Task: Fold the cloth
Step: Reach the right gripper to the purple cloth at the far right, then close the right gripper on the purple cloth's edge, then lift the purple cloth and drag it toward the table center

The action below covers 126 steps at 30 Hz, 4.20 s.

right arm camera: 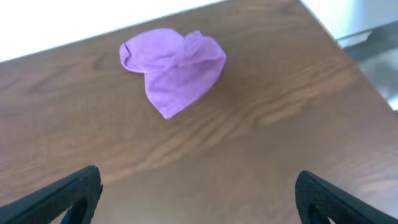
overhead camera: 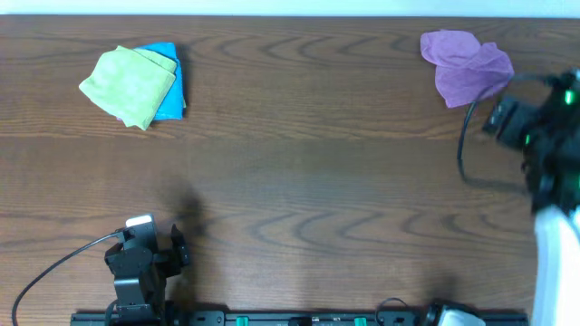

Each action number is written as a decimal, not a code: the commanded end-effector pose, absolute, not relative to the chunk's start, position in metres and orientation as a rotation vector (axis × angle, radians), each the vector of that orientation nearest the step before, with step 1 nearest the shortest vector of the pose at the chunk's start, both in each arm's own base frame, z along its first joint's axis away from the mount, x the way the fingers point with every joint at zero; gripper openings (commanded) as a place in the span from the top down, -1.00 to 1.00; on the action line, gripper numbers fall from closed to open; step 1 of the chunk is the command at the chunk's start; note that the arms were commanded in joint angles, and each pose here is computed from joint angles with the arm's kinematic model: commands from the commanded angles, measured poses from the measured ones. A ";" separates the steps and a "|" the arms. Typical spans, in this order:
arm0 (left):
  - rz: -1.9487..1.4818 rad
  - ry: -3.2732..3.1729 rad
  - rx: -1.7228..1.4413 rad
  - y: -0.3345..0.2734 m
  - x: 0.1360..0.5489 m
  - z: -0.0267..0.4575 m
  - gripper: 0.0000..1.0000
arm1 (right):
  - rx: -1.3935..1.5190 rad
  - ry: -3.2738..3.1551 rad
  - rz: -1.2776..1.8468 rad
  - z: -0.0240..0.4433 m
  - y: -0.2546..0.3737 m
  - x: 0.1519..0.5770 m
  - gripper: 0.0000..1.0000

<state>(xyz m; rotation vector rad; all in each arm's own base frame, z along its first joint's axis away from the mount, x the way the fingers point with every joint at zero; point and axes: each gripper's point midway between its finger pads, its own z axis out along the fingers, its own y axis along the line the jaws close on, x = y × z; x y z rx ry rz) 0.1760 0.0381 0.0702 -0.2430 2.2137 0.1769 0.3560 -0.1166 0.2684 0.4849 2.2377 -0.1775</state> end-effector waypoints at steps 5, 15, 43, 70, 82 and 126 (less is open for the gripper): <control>0.189 2.248 -0.232 0.038 0.172 0.059 -0.90 | 0.480 2.371 -0.147 0.233 -0.137 0.430 -0.99; 0.189 2.248 -0.232 0.038 0.172 0.059 -0.90 | 0.489 2.484 -0.066 0.163 -0.153 0.501 -0.99; 0.189 2.248 -0.232 0.038 0.172 0.059 -0.90 | 0.657 2.247 0.063 0.051 -0.175 0.599 -0.88; 0.189 2.248 -0.232 0.038 0.172 0.059 -0.90 | 0.664 2.301 0.148 0.022 -0.163 0.597 0.97; 0.189 2.248 -0.232 0.038 0.172 0.059 -0.90 | 0.305 2.378 0.123 0.166 -0.087 0.553 0.97; 0.189 2.248 -0.232 0.038 0.172 0.059 -0.90 | -0.430 2.283 0.256 0.256 0.155 0.501 0.97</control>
